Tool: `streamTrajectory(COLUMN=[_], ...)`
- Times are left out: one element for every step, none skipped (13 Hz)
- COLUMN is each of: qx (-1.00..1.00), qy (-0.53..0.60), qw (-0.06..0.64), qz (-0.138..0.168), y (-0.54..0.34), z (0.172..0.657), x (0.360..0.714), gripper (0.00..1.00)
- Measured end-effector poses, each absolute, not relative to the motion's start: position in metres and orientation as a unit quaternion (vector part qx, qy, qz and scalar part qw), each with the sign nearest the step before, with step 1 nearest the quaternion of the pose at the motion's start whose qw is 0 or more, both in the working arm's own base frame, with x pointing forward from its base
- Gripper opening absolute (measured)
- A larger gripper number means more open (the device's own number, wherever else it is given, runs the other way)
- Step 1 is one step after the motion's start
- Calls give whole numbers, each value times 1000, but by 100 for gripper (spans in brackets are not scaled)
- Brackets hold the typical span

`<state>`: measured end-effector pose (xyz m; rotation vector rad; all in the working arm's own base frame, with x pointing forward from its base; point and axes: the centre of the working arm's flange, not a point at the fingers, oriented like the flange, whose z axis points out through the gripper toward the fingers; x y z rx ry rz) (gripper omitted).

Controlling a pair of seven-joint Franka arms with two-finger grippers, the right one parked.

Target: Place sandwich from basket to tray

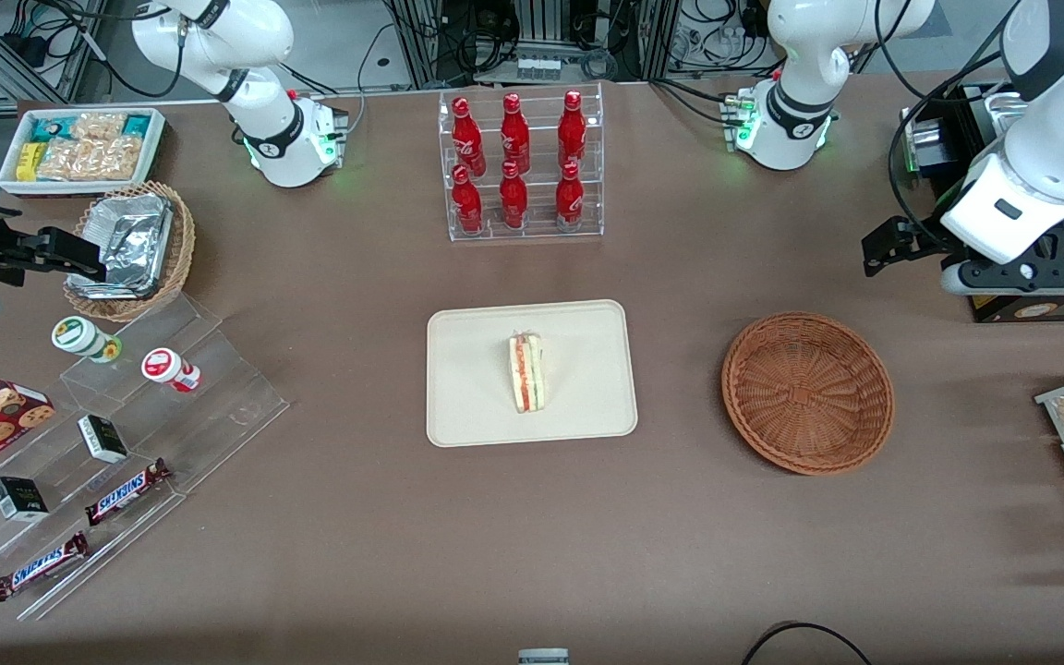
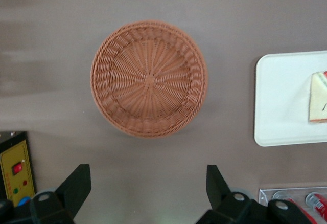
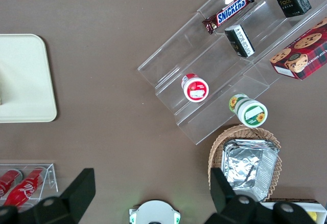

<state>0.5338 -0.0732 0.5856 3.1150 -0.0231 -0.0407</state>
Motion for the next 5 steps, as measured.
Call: streamTrajectory(qx=[1000, 1000, 1000, 1000, 1000], qy=[-9, -9, -8, -8, -8], qw=[15, 17, 18, 19, 19], qz=[-8, -4, -2, -1, -1], y=[-74, -74, -74, -73, -73], z=[590, 593, 595, 596, 596], x=[538, 542, 546, 548, 550], gripper=[100, 100, 100, 100, 100])
